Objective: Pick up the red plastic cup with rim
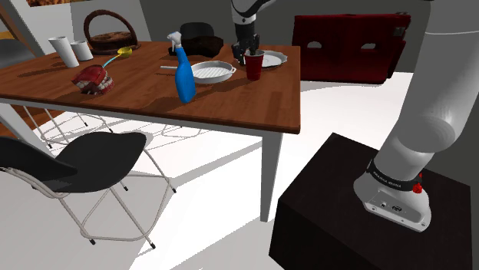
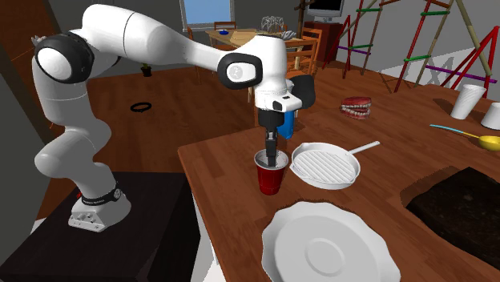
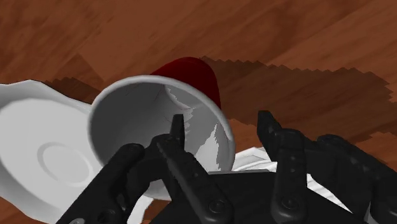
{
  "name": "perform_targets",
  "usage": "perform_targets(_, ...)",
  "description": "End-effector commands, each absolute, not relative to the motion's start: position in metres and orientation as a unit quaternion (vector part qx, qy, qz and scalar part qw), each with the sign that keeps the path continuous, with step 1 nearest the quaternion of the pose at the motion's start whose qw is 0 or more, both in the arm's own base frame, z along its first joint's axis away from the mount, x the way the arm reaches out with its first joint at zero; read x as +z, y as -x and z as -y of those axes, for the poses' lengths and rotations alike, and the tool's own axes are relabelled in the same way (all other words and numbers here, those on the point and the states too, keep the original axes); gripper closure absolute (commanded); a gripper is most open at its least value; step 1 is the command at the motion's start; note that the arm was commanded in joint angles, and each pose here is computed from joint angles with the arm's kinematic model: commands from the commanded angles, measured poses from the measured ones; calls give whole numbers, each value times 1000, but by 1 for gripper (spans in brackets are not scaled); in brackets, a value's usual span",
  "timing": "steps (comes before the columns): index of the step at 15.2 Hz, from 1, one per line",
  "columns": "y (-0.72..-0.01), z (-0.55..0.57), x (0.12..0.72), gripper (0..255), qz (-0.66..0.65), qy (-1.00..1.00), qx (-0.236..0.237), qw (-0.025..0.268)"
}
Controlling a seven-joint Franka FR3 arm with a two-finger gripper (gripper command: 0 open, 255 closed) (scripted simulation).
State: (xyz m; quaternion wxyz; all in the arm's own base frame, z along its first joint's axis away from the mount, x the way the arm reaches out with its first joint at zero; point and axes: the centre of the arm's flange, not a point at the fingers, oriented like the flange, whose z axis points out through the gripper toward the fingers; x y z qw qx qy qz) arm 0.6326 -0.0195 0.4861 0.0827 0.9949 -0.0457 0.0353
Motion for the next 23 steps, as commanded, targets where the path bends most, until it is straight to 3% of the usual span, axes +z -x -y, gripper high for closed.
perform_targets(1,-632,20,485,255,46,-995,36,83)
perform_targets(9,-632,19,485,255,46,-995,36,83)
perform_targets(23,-632,19,559,255,46,-995,36,83)
